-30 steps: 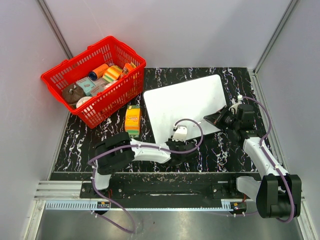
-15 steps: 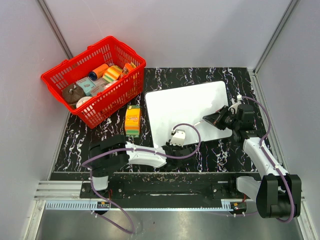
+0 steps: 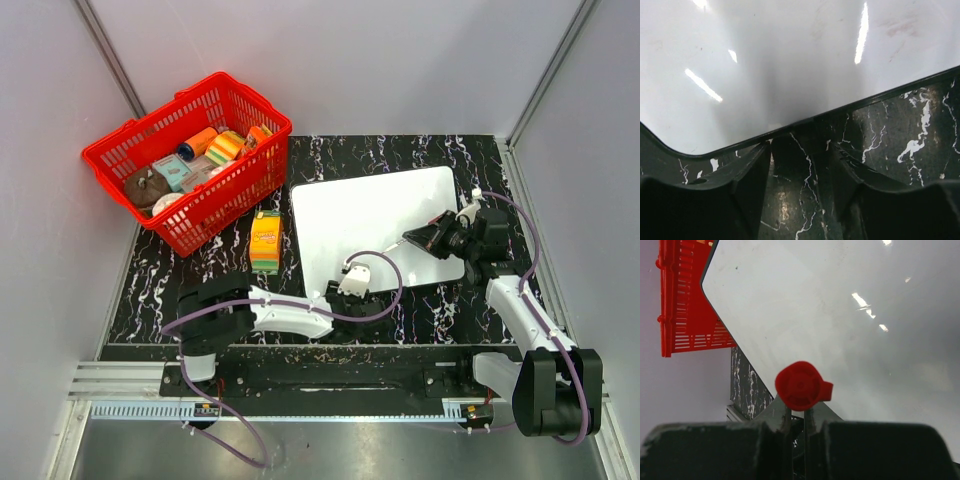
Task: Write a sentence on the whiteboard
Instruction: Move the whiteboard stand to the center of the board, then hold the whiteboard at the center of the board.
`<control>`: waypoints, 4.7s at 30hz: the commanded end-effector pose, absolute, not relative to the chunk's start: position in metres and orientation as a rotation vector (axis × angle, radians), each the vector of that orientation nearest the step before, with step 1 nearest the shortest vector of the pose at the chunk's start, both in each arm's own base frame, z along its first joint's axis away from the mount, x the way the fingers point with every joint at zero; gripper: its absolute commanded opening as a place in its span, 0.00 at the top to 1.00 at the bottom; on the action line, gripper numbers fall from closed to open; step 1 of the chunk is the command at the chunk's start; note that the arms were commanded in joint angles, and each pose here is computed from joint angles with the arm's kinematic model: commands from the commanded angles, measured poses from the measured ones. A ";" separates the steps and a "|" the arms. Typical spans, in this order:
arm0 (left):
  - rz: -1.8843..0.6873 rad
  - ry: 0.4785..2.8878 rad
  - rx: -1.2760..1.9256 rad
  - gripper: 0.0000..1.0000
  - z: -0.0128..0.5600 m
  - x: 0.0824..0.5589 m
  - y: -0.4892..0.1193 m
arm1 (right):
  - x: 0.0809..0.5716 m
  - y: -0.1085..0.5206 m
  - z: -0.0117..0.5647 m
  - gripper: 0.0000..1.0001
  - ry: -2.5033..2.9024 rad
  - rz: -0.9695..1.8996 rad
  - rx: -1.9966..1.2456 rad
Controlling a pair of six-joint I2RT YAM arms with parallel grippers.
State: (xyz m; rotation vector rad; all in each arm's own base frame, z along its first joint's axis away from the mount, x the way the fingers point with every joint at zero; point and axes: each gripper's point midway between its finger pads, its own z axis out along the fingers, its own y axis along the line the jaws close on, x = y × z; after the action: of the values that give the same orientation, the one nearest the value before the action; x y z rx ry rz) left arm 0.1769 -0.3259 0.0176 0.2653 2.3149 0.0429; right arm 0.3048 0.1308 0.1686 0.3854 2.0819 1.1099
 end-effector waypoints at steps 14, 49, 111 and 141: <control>0.155 2.394 0.287 0.51 0.009 0.160 -0.280 | 0.299 0.141 0.193 1.00 1.984 1.217 0.294; -1.070 2.108 0.317 0.02 0.212 0.142 -0.290 | 0.303 0.168 0.280 1.00 1.974 0.986 0.085; -1.147 1.797 0.213 0.06 0.185 0.370 -0.215 | 0.300 0.174 0.273 1.00 1.874 0.877 -0.026; -1.166 1.669 0.191 0.04 0.182 0.359 -0.200 | 0.343 0.228 0.314 1.00 1.688 0.569 -0.053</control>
State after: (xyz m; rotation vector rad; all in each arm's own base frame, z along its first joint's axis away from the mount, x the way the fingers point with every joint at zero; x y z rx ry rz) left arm 0.3520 -0.2015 0.1578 0.1490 1.7749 -1.1842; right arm 0.3254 0.2545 0.2905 -0.1299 1.7990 0.7442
